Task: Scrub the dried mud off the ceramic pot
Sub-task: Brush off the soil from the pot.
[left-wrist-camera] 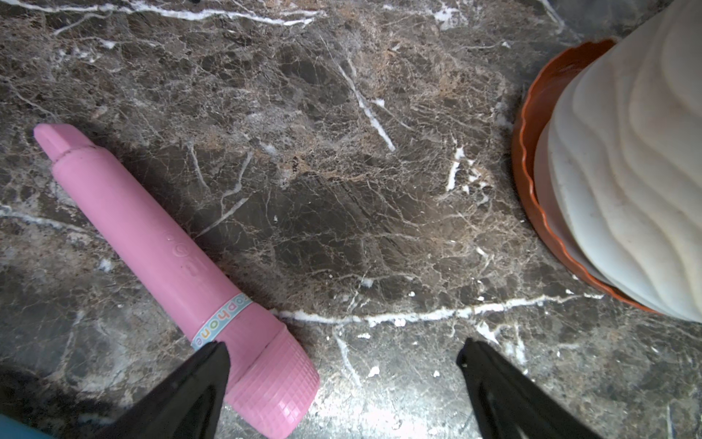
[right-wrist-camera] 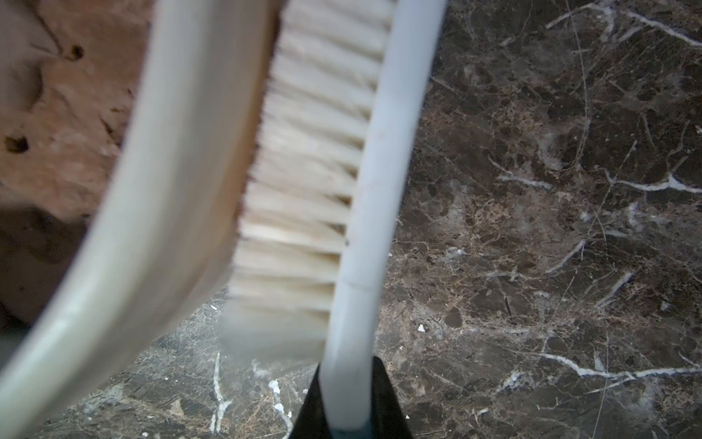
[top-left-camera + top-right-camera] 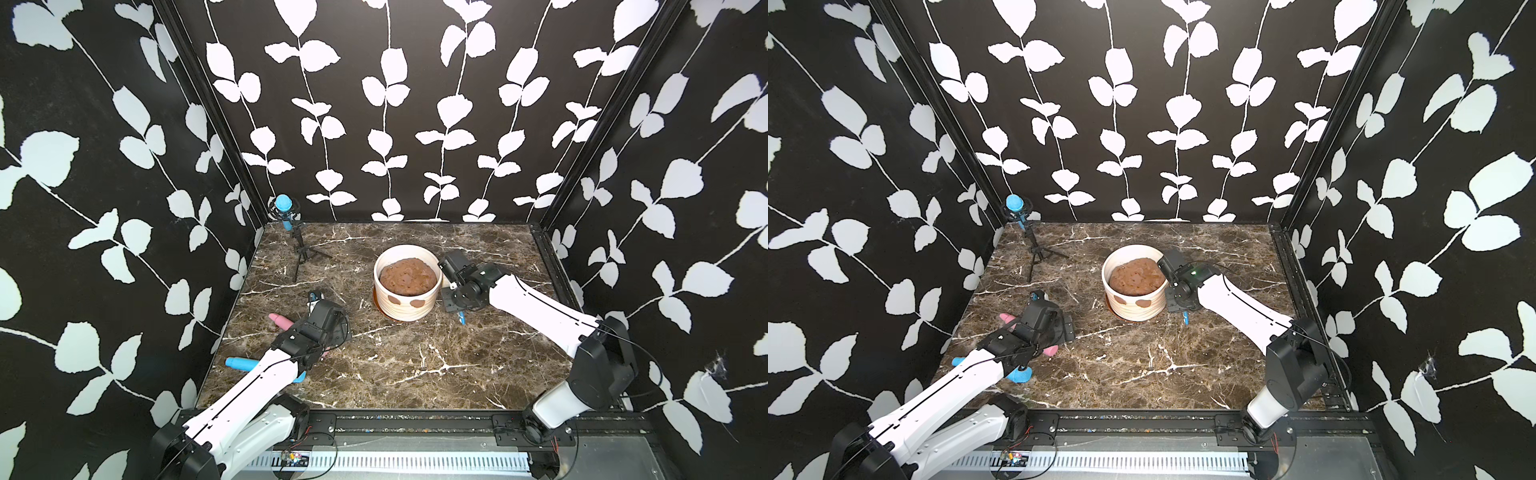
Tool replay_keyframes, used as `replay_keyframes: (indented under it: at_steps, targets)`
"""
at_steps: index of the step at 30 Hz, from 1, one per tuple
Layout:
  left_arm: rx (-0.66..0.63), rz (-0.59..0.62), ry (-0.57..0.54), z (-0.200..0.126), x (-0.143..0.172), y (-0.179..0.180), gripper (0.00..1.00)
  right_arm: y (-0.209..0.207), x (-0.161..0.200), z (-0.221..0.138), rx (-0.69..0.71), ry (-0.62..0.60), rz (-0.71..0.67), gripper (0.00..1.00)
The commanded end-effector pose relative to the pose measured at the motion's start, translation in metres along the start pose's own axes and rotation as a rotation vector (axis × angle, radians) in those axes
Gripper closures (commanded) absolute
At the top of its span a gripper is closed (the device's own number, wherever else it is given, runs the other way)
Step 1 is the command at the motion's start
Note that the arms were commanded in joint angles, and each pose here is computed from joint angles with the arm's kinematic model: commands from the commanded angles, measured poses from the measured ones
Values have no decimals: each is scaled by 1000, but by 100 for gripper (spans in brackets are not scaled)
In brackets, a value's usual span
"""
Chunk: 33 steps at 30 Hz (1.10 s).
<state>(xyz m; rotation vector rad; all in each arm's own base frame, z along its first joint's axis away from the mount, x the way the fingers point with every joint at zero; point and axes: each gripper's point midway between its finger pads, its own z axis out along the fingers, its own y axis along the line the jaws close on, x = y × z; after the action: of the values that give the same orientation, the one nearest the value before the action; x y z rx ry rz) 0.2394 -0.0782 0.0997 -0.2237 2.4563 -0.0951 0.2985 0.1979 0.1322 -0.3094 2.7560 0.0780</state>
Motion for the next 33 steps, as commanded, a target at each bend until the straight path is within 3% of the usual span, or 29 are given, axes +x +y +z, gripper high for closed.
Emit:
replay_keyframes:
  at_steps: [1, 11, 21, 27, 33]
  targets:
    - [-11, -12, -11, 1, 1, 4, 2, 8, 16, -1, -22, 43, -42, 100]
    - [-5, -6, -4, 3, 2, 2, 2, -30, 51, -9, 106, 73, -113, 100]
    - [4, -8, 0, 4, 3, 1, 2, -13, 14, -44, 18, -66, -50, 100]
    - [4, -9, -3, 4, 4, 1, 2, 5, -11, -38, -25, -76, 30, 100]
    - [3, -6, 0, 4, 4, 1, 2, 15, -10, -10, -38, -28, -2, 100]
